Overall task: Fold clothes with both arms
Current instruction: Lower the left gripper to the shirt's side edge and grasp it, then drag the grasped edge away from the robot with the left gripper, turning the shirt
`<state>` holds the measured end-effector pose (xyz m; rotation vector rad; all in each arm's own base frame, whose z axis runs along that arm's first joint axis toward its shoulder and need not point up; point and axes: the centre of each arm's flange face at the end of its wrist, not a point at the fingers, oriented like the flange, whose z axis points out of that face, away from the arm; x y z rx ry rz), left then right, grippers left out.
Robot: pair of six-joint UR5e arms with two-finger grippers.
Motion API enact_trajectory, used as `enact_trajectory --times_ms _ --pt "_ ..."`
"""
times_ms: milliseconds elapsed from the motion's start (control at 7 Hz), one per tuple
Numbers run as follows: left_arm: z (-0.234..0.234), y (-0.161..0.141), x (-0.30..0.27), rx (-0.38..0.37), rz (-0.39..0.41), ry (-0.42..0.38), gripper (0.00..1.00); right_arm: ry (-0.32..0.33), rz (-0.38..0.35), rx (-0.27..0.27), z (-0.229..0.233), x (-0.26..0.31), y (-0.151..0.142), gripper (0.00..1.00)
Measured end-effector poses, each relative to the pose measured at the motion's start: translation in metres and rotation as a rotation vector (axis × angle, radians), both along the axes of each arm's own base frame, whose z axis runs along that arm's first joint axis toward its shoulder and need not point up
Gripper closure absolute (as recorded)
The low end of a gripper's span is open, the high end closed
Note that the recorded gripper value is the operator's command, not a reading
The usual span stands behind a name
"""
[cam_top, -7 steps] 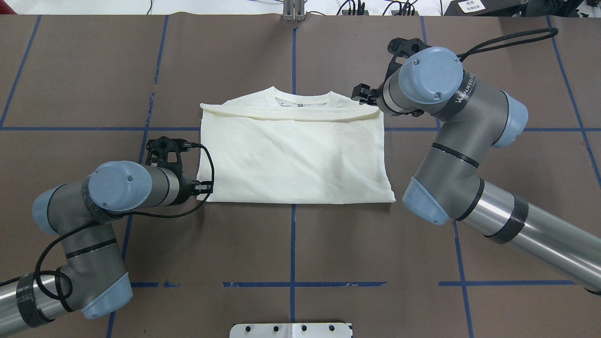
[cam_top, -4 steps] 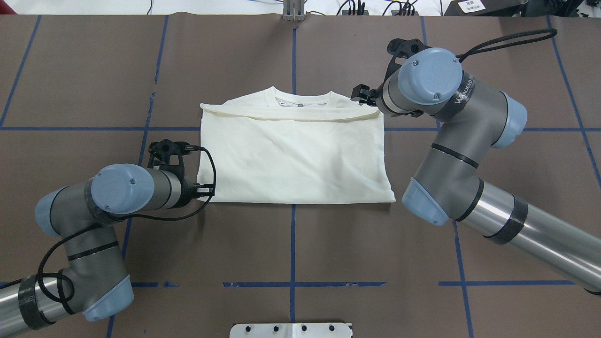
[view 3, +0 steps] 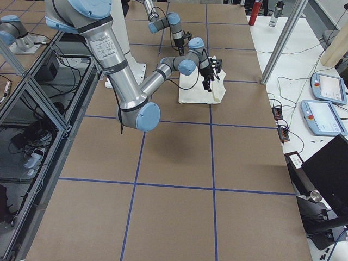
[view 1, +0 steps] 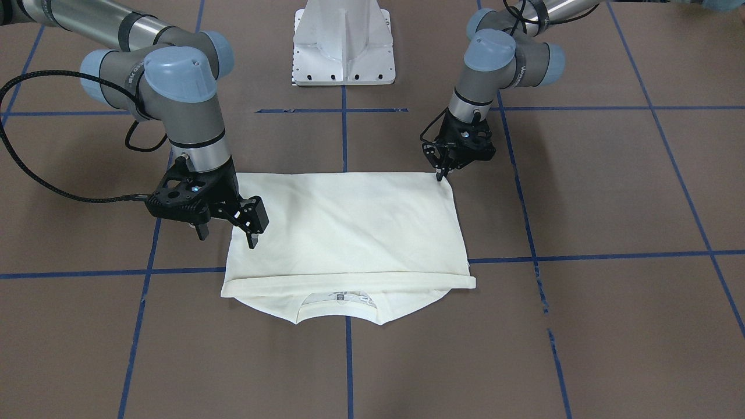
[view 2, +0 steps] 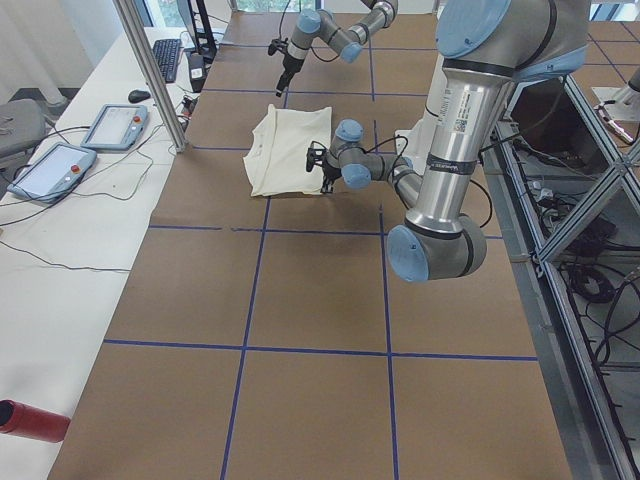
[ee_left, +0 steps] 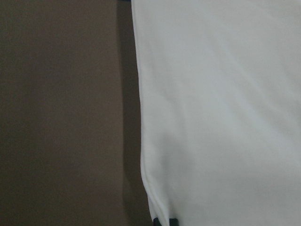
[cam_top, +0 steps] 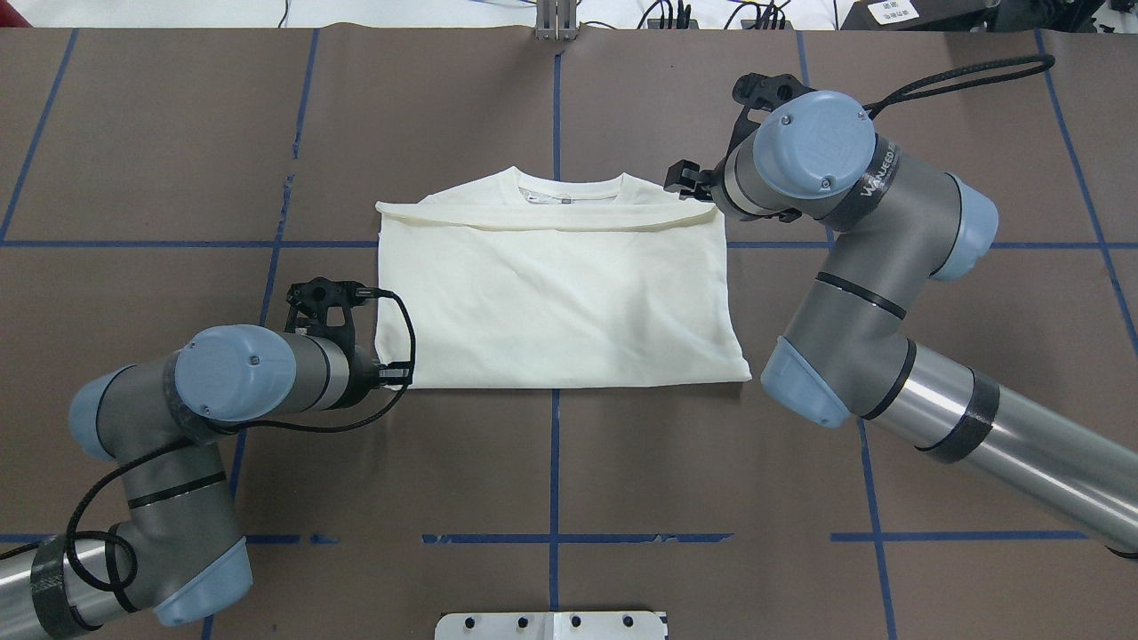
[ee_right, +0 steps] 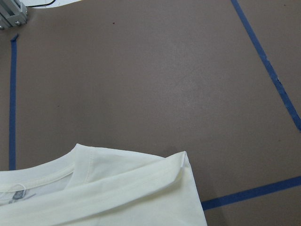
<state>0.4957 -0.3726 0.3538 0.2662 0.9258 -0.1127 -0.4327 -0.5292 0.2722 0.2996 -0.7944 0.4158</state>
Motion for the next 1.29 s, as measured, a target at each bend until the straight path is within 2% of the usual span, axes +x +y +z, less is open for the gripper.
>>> enact_trajectory --times_ms 143,429,714,1143,1286 --pt "0.002 -0.009 -0.01 0.034 0.006 -0.016 1.0 0.0 -0.001 0.001 0.0 0.0 0.0 0.0" --pt "0.023 -0.068 -0.053 0.144 -0.009 -0.109 1.0 -0.001 -0.001 0.002 -0.001 0.001 0.0 0.0" --pt "0.043 -0.148 -0.088 0.208 -0.043 -0.217 1.0 -0.004 0.0 0.004 -0.002 0.002 0.0 0.0" --pt "0.05 -0.301 -0.067 0.249 -0.109 -0.281 1.0 -0.023 0.002 0.017 -0.014 0.01 0.006 0.0" --pt "0.05 -0.333 -0.066 0.267 -0.117 -0.293 0.01 -0.03 0.001 0.022 -0.017 0.014 0.011 0.0"
